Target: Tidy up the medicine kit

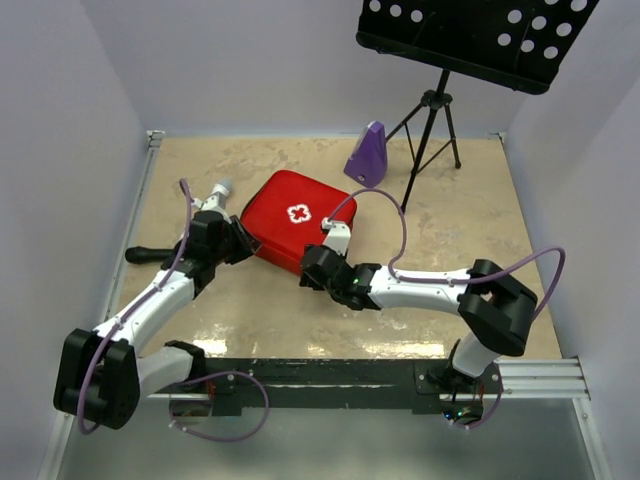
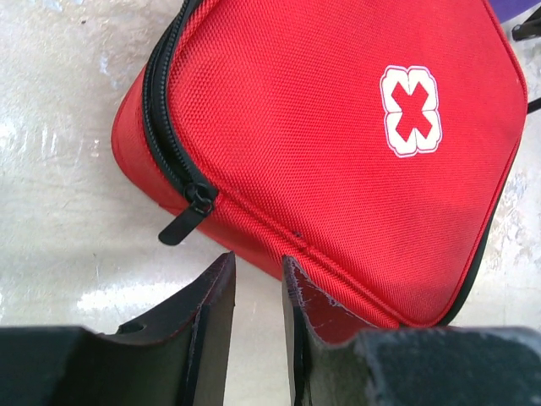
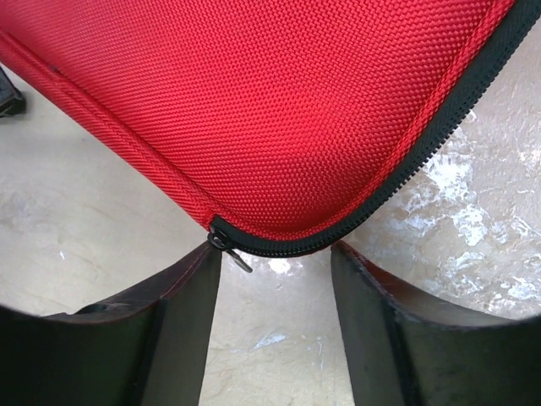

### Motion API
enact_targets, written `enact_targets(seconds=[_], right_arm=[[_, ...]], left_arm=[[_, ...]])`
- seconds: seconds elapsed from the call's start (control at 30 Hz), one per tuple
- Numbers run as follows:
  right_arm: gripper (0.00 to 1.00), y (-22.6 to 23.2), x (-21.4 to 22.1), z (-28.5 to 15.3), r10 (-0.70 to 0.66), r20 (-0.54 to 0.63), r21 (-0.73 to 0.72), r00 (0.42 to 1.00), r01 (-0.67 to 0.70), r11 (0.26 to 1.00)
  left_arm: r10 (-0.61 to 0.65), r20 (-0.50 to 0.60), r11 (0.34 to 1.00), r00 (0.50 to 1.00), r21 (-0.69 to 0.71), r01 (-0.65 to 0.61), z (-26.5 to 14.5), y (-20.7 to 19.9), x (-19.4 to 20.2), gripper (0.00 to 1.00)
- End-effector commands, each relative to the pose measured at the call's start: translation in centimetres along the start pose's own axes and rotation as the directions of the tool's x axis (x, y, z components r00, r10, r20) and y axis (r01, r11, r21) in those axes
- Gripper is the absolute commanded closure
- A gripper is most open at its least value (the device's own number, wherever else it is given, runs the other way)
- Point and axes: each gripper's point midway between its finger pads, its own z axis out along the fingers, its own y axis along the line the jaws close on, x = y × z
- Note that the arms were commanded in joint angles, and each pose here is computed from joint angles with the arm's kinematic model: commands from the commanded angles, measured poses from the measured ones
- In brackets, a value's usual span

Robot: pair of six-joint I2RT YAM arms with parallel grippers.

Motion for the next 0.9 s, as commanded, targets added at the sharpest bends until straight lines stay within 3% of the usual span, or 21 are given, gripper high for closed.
enact_targets(seconds=[0.0, 0.27, 0.4, 0.53, 0.77, 0.87], right_arm=[[0.47, 0.2, -0.1, 0.4, 0.013, 0.021, 0.021, 1.000, -0.013, 1.000], [0.55, 0.4, -0.5, 0.6, 0.031, 0.034, 0.040, 0.999, -0.032, 0.999], [0.46, 0.7, -1.2, 0.2, 0.027, 0.046, 0.035, 0.999, -0.029, 0.999], [0.44, 1.6, -2.1, -0.3, 0.017, 0.061, 0.018, 0.998, -0.019, 1.000], [0.52, 1.8, -1.3, 0.7, -0.025, 0.028, 0.042, 0.999, 0.024, 0.999], [0.62, 1.8, -1.2, 0.7, -0.022, 0.026, 0.044, 0.999, 0.021, 0.999]], left_arm=[[0.016, 0.017, 1.000, 1.000, 0.021, -0.016, -1.1, -0.9, -0.8, 0.67], [0.032, 0.039, 0.999, 0.999, 0.016, -0.033, -1.6, -0.9, -1.2, 0.67], [0.045, 0.049, 0.999, 0.998, 0.018, -0.046, -1.9, -1.2, -1.7, 0.67], [0.047, 0.057, 0.999, 0.997, 0.012, -0.048, -2.0, -1.2, -2.0, 0.66], [0.052, 0.055, 0.999, 0.997, 0.010, -0.052, -2.0, -1.1, -1.9, 0.66], [0.054, 0.052, 0.998, 0.997, 0.006, -0.055, -2.0, -1.0, -1.8, 0.66]])
